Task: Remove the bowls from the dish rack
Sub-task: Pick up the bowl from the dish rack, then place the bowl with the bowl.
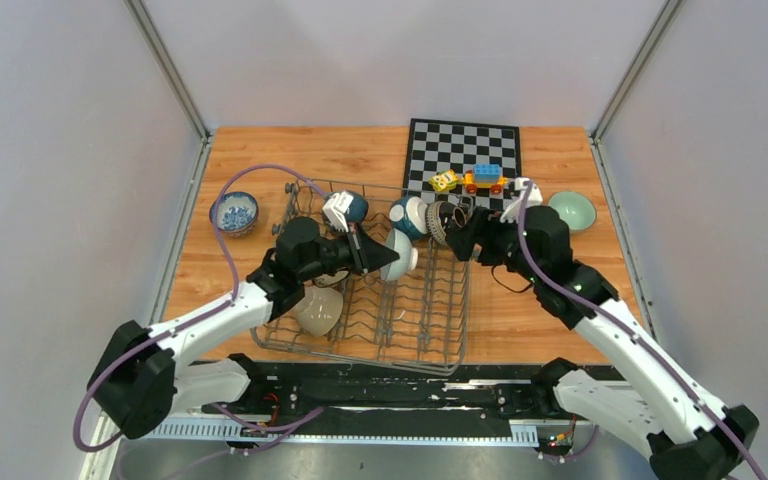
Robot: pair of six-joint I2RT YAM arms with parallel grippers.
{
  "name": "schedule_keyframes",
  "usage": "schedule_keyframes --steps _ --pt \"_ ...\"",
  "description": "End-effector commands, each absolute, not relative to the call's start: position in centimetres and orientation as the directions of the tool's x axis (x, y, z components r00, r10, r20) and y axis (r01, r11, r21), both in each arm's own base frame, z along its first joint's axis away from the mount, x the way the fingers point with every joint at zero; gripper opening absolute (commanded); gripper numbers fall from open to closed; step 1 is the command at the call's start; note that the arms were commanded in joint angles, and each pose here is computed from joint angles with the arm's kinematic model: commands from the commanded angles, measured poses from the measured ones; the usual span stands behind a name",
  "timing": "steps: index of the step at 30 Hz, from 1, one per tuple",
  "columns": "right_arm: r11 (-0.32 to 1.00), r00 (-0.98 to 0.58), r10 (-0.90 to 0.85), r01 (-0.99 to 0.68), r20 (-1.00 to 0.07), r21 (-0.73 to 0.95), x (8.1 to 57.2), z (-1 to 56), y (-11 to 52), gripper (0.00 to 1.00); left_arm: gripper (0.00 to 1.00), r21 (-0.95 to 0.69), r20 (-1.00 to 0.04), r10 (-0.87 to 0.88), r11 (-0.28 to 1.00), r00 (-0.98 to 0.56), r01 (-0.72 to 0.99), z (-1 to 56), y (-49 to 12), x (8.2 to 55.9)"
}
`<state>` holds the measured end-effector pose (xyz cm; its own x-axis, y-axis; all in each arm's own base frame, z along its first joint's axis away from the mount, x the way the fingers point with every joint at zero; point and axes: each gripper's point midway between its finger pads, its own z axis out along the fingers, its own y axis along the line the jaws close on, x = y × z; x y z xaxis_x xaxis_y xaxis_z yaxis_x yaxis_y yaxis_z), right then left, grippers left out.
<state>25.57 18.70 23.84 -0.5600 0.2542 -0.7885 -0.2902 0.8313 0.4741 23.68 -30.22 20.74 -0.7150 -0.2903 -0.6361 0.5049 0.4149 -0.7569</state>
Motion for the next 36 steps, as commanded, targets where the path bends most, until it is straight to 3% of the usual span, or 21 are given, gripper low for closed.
schedule_keyframes --steps 1,9,19,30,36 --pt "0.849 -0.488 0.263 -0.292 -0.832 0.440 24.1 25.5 16.5 0.77 0.00 -0.620 -0.775 -0.221 0.444 -0.592 0.647 24.8 -29.2 23.0" --pt "0.824 -0.479 0.202 -0.388 -0.854 0.413 21.3 26.6 16.0 0.77 0.00 -0.415 -0.873 -0.026 0.562 -0.487 0.716 26.3 -27.0 22.8" --pt "0.779 -0.592 0.202 -0.386 -0.780 0.495 20.9 23.8 18.1 0.76 0.00 -0.501 -0.812 0.006 0.504 -0.583 0.703 23.8 -30.2 21.6" --pt "0.769 -0.637 0.190 -0.377 -0.747 0.516 20.9 23.1 18.8 0.75 0.00 -0.420 -0.832 0.115 0.509 -0.543 0.751 23.3 -32.7 21.2" --pt "0.811 -0.676 0.147 -0.336 -0.722 0.479 20.6 22.0 18.0 0.75 0.00 -0.261 -0.866 0.229 0.549 -0.444 0.794 22.6 -32.0 21.5"
